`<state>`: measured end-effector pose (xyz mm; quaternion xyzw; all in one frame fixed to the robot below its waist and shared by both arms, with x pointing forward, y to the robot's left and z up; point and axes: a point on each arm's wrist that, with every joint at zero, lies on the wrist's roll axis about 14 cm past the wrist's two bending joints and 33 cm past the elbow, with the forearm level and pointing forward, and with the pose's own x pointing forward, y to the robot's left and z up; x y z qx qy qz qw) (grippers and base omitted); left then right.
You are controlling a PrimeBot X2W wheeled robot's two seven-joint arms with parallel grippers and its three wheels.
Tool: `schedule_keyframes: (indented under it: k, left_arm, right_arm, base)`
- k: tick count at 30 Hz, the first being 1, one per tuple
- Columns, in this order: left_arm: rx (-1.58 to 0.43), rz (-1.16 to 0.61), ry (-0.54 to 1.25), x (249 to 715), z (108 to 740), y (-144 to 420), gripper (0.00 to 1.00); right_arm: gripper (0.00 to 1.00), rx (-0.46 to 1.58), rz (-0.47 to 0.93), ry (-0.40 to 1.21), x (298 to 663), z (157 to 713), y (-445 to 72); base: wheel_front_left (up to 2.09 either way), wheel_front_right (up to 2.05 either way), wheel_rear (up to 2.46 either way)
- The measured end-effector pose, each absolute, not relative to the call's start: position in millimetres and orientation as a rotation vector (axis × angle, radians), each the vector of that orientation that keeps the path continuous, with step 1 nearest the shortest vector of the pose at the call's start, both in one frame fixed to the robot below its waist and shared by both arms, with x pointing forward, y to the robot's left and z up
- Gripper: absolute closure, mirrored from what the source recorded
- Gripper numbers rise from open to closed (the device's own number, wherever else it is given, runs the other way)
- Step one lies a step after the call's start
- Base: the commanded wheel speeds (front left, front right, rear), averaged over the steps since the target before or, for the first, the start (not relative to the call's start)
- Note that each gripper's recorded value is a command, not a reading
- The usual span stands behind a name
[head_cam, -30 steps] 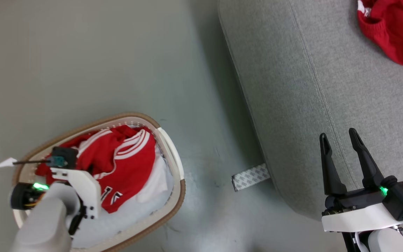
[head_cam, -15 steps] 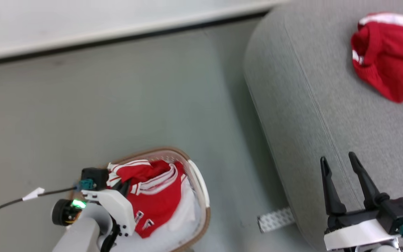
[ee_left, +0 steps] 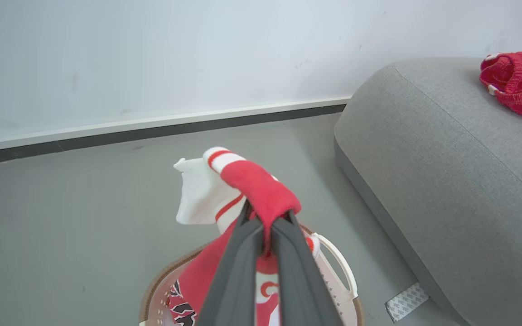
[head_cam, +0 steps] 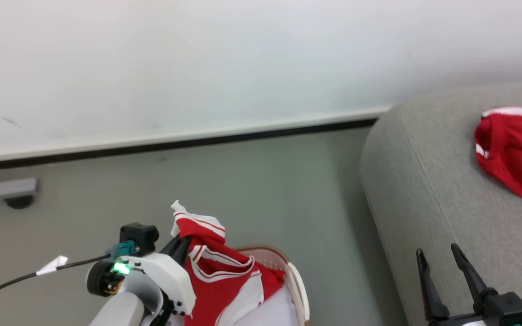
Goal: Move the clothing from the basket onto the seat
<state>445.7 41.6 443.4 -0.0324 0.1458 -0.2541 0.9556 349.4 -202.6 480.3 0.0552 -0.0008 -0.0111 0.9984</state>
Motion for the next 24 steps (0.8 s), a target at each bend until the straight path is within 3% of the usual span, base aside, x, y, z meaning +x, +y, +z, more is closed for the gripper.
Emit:
schedule_keyframes:
  k: [14,24]
  left_arm:
    - [-0.067,-0.498,0.017,418,575,57,1.0]
    - [-0.064,-0.497,-0.066,400,617,62,1.0]
  right_arm:
    - [0.0,0.114,0.059,-0.074,343,503,-178]
    - [0.0,0.115,0.199,-0.142,345,527,-133]
  base:
    - [0.0,0.0,0.0]
    - [0.0,0.0,0.0]
